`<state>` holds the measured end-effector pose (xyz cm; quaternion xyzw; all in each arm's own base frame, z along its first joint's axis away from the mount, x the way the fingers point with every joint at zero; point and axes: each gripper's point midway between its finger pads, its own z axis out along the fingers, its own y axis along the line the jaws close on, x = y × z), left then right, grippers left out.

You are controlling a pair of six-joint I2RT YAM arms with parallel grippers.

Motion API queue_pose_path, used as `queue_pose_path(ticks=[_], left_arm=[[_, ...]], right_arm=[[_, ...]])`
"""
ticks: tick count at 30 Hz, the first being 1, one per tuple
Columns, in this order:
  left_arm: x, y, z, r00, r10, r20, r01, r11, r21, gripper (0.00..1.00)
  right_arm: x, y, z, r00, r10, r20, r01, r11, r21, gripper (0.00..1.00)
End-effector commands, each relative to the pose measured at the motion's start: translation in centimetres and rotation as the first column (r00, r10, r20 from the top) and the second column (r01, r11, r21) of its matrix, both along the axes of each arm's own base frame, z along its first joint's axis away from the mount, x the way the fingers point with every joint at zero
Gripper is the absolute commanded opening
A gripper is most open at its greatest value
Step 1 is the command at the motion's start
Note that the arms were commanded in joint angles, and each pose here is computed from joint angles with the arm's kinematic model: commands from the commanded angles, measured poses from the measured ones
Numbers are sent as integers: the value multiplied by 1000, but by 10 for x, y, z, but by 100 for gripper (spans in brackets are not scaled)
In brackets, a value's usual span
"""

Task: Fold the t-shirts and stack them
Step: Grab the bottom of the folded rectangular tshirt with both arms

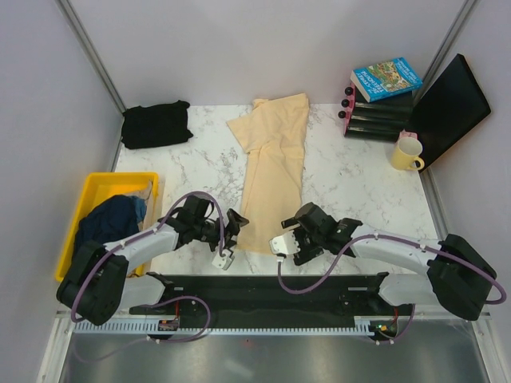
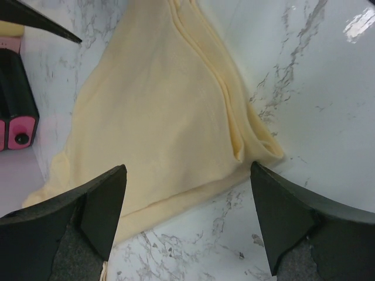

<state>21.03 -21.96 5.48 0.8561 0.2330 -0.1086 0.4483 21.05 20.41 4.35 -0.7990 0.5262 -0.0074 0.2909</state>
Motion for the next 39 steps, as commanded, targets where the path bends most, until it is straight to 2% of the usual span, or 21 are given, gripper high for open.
queue_pose_path(ticks=[1, 7, 18, 23, 27, 35, 39], left_arm=[[-25, -13, -1, 968, -224, 112, 230, 972, -42, 93], [-41, -14, -14, 950, -297, 99, 301, 953, -25, 93], [-49, -6, -15, 955, -287, 77, 287, 958, 18, 93], [-56, 1, -15, 957, -288, 35, 286, 957, 53, 92], [-60, 0, -20, 951, -310, 23, 309, 950, 47, 92], [-46, -4, -27, 959, -282, -21, 283, 956, 75, 87], [-35, -7, -28, 963, -268, -26, 269, 959, 88, 80]], right_arm=[[-6, 24, 5, 998, 56, 41, -59, 996, 67, 89], [-23, 30, -6, 998, 70, -5, -69, 994, 89, 88], [-48, 4, -16, 993, 82, -83, -80, 996, 26, 87], [-57, 5, -18, 988, 108, -112, -105, 994, 38, 87], [-47, 13, -24, 992, 85, -91, -81, 996, 41, 84], [-38, 20, -31, 995, 60, -83, -57, 998, 35, 71], [-35, 20, -31, 996, 39, -85, -37, 999, 24, 53]])
